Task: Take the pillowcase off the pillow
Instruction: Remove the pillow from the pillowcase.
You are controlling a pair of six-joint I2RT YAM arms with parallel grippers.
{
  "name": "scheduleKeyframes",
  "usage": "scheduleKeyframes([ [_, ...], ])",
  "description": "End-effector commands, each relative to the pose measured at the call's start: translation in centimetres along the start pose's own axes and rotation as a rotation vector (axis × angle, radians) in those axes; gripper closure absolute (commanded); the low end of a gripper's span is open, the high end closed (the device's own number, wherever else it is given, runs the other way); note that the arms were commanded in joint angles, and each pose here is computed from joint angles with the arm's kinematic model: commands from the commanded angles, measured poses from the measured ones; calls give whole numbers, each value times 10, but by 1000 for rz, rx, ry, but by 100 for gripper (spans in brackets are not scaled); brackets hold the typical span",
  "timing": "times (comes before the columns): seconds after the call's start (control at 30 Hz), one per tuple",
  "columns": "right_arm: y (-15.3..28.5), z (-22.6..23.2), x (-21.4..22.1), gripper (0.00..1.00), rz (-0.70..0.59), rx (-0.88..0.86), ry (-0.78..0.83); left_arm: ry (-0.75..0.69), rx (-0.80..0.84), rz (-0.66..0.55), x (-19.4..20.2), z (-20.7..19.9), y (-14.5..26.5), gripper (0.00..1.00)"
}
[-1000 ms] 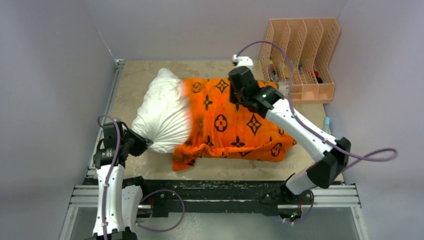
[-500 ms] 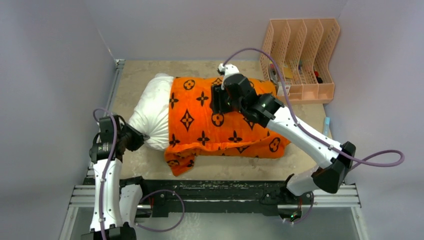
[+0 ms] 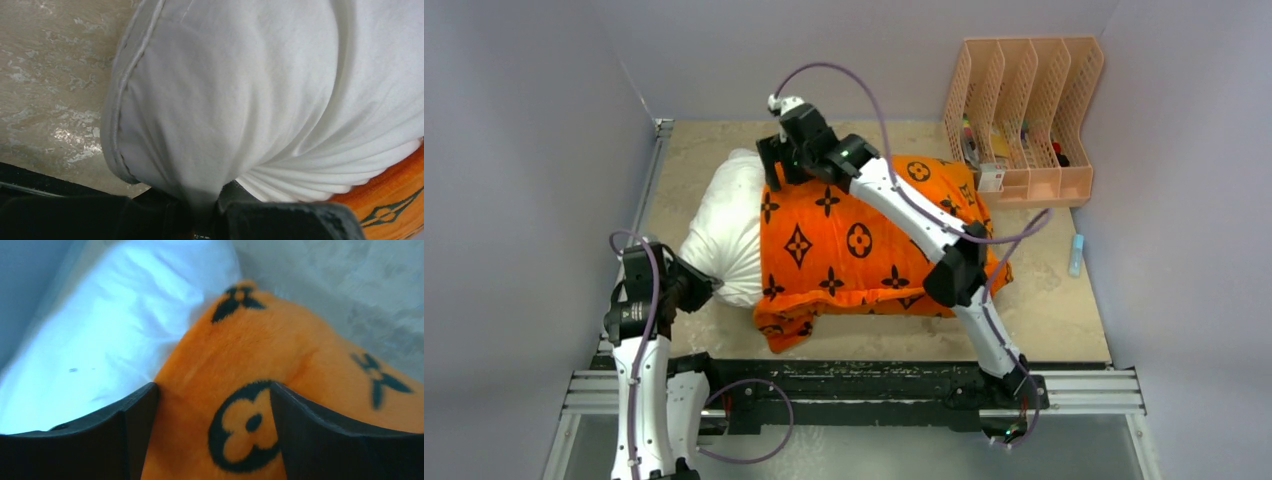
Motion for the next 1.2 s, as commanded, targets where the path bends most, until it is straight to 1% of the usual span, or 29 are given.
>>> scheduleKeyframes([
  [0.0,-21,-7,52,28,184,2,53,-19,-100,-44,-6,18,1,100],
  [0.03,-22,-17,65,42,213,57,47,-24,-103,-44,-8,17,3,99],
  [0.07,-18,-27,76,54,232,109,42,-33,-110,-54,-12,15,7,87],
  [0.1,-14,-35,88,62,236,145,45,-40,-122,-66,-18,14,12,75],
  [0.13,-6,-42,96,72,219,169,43,-49,-137,-93,-26,12,18,65],
  [0.17,1,-43,96,84,170,157,15,-55,-139,-141,-40,6,28,57],
  [0.2,11,-50,114,93,170,158,9,-59,-126,-176,-52,-2,36,49],
  [0.23,22,-51,119,95,145,148,-2,-66,-110,-204,-62,-11,45,44],
  [0.3,41,-56,131,97,125,168,-16,-74,-118,-270,-88,-26,69,43],
  [0.43,57,-57,166,99,170,192,-32,-99,-127,-420,-139,-56,120,41],
  [0.5,62,-45,183,100,175,183,-17,-137,-64,-444,-155,-77,127,41],
  [0.53,63,-38,191,100,166,183,3,-167,5,-427,-158,-92,121,40],
  [0.57,65,-34,196,100,142,203,22,-197,89,-377,-156,-107,110,40],
  [0.63,71,-24,204,100,102,240,47,-229,239,-227,-140,-130,79,39],
  [0.67,73,-20,207,100,87,259,57,-224,264,-175,-133,-131,65,39],
  [0.77,80,-14,217,100,56,313,71,-189,299,-120,-117,-123,28,38],
  [0.83,84,-8,223,100,49,303,81,-175,343,-8,-94,-118,2,37],
  [0.9,86,2,227,100,53,249,91,-182,379,88,-72,-118,-20,37],
  [0.97,88,11,230,100,55,197,96,-191,381,111,-62,-120,-32,37],
  [1.17,99,23,241,100,70,121,122,-174,385,97,-66,-124,-43,33],
])
Point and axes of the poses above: each gripper's point midway between its finger pads, its own y axis back along the fingers, its own z axis along the line the jaws close on, x = y × z, the point moved 2 cm from there along y, back along the fingers, and after that the axes turned 10 degrees about -y, right-handed, at the moved point
